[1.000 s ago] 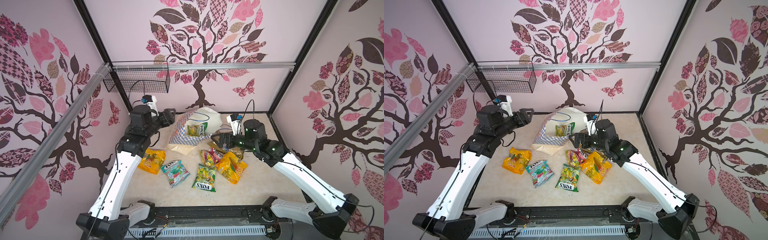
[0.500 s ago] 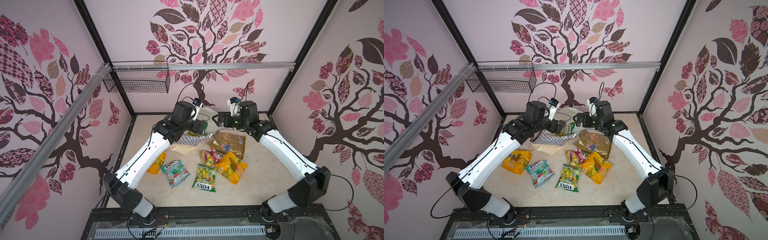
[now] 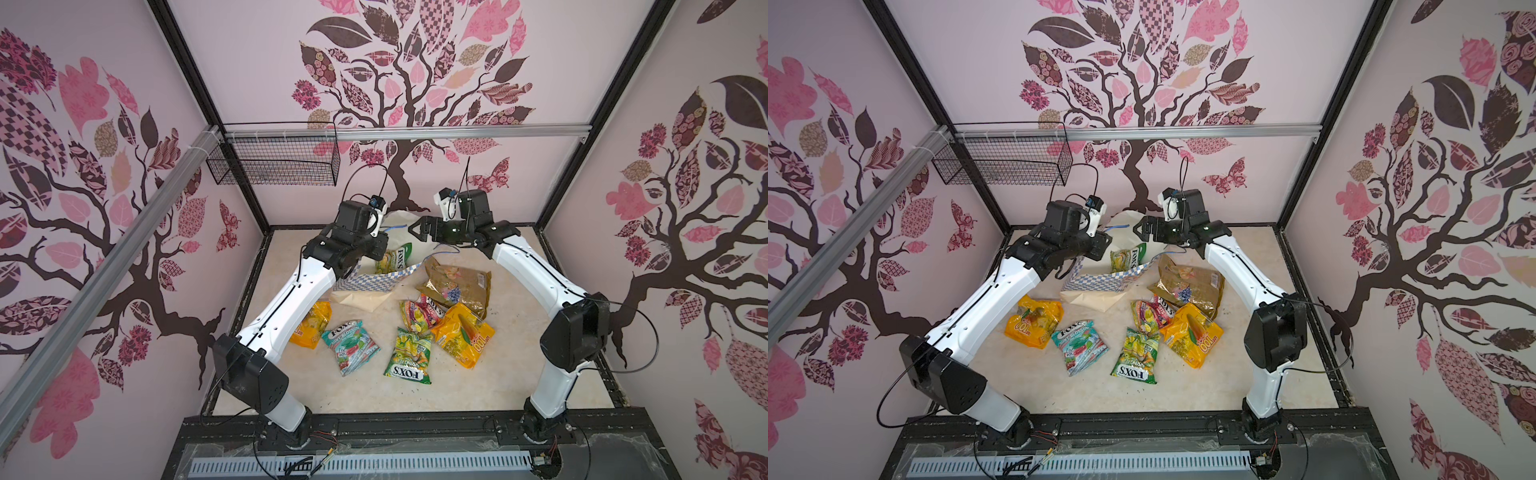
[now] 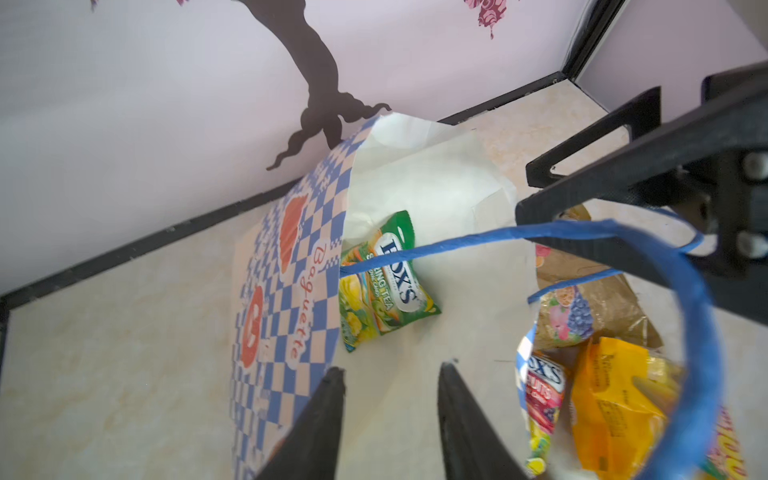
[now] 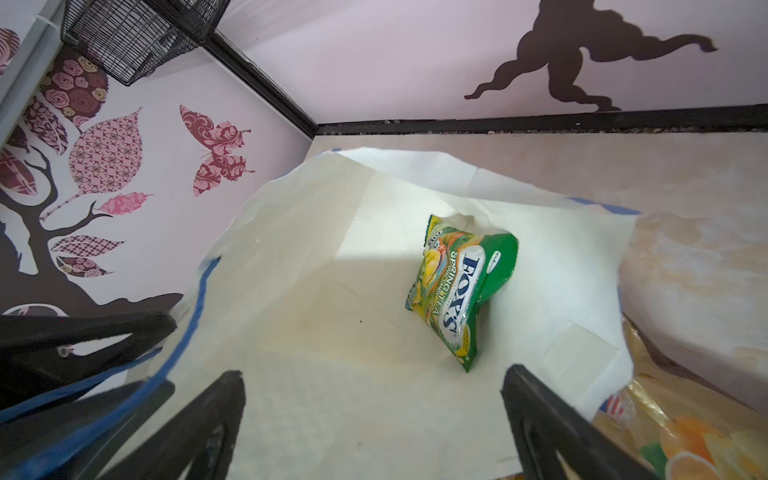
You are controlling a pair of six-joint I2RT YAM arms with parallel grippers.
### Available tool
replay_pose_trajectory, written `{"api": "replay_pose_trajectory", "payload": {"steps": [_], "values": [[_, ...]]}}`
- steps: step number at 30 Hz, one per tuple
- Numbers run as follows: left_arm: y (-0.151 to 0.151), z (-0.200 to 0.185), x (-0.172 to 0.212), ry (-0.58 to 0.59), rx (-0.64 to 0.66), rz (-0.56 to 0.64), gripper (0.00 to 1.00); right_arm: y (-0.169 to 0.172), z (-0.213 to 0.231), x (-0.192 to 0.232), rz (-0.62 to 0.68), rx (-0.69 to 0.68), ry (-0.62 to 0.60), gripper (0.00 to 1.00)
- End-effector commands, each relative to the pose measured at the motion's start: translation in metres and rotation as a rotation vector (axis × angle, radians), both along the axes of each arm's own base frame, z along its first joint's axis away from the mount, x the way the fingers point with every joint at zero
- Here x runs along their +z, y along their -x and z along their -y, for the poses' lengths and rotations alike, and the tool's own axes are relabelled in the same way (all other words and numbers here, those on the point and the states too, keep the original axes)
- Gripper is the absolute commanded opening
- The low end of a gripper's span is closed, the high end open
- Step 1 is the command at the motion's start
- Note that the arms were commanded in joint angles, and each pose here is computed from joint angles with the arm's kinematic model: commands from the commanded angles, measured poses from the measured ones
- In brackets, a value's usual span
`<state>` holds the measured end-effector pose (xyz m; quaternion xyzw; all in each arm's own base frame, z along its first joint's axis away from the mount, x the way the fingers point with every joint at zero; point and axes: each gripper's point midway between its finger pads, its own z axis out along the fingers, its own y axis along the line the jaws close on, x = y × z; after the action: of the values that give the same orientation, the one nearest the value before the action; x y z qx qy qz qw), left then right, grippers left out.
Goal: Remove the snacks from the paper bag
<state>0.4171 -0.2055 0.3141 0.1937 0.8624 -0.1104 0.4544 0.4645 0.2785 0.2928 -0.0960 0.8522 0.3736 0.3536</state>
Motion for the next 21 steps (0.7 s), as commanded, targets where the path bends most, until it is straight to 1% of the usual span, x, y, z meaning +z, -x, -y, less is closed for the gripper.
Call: {"api": "replay_pose_trajectory", "payload": {"steps": [1, 3, 5, 10, 15, 21], "values": [[0.005, 0.002, 0.012, 0.092, -0.009, 0.019, 0.2, 0.0, -0.018, -0.016, -0.077, 0.065, -0.015, 1.0], [0.005, 0.002, 0.008, 0.099, -0.002, 0.006, 0.09, -0.001, -0.027, -0.021, -0.079, 0.087, 0.0, 1.0], [0.004, 0.002, 0.005, 0.106, 0.006, -0.004, 0.0, -0.001, -0.035, -0.025, -0.072, 0.101, 0.028, 0.99], [0.003, 0.003, 0.004, 0.137, 0.018, -0.012, 0.0, -0.002, -0.053, -0.035, -0.053, 0.132, 0.094, 0.99], [0.003, 0.004, 0.002, 0.158, 0.025, -0.024, 0.0, 0.002, -0.075, -0.055, -0.056, 0.188, 0.152, 0.99], [0.002, -0.005, 0.006, 0.186, 0.068, -0.016, 0.0, 0.008, -0.102, -0.083, -0.132, 0.233, 0.102, 1.0]]}}
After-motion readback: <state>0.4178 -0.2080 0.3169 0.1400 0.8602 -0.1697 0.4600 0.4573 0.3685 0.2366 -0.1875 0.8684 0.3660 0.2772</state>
